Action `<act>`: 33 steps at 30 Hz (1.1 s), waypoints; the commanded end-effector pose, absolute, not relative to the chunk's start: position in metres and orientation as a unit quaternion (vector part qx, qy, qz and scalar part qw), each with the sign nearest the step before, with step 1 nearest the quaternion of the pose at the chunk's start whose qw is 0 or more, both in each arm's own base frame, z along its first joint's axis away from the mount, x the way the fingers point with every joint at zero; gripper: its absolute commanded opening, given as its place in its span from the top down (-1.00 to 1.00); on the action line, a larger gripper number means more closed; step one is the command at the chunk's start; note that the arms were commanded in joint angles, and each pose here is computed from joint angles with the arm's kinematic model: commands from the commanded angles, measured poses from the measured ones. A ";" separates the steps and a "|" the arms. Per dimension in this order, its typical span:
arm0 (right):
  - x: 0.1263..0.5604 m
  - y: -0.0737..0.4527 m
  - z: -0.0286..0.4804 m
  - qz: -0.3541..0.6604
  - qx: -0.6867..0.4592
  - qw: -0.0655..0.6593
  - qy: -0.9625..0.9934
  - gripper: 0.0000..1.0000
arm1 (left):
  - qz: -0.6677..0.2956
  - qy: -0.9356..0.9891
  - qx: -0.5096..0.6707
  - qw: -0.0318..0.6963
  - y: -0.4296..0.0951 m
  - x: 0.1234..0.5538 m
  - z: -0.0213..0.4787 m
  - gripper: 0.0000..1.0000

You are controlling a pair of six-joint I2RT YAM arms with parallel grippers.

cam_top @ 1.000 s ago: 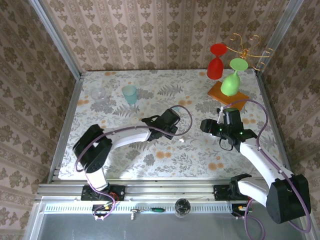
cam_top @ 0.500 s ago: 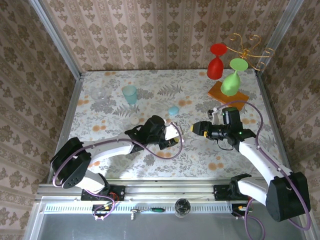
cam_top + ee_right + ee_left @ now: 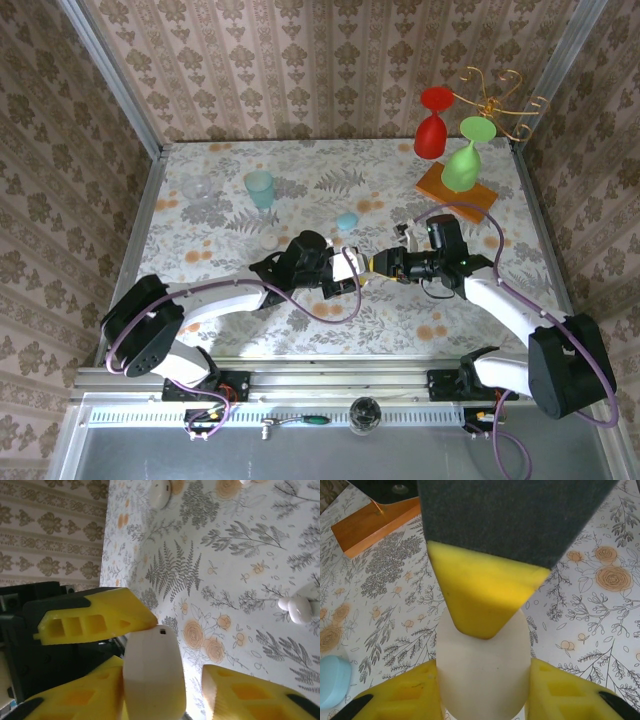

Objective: Insert wireless bluetooth earbuds into charging case

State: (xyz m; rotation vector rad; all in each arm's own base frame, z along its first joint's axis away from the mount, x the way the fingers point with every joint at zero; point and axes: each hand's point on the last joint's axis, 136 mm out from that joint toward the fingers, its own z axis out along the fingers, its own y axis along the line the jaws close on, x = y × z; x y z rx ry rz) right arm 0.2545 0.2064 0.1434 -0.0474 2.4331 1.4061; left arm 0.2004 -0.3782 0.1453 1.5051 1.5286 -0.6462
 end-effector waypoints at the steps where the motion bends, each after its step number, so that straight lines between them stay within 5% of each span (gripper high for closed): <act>1: 0.252 0.210 0.144 0.503 -0.019 0.154 0.850 0.33 | -0.275 0.587 0.609 0.457 -0.383 0.196 0.161 0.37; 6: 0.252 0.209 0.152 0.510 -0.015 0.163 0.845 0.56 | -0.270 0.596 0.596 0.466 -0.383 0.203 0.161 0.25; 11: 0.260 0.204 0.167 0.526 0.006 0.184 0.830 0.60 | -0.294 0.607 0.527 0.517 -0.373 0.219 0.176 -0.67; 14: 0.262 0.204 0.183 0.554 0.014 0.186 0.811 0.61 | -0.342 0.568 0.483 0.572 -0.360 0.218 0.195 -0.87; 26: 0.259 0.211 0.269 0.655 0.023 0.215 0.724 0.68 | -0.402 0.472 0.443 0.647 -0.341 0.206 0.239 -0.76; 33: 0.246 0.222 0.302 0.699 0.014 0.202 0.686 0.77 | -0.433 0.431 0.452 0.650 -0.350 0.198 0.270 -0.40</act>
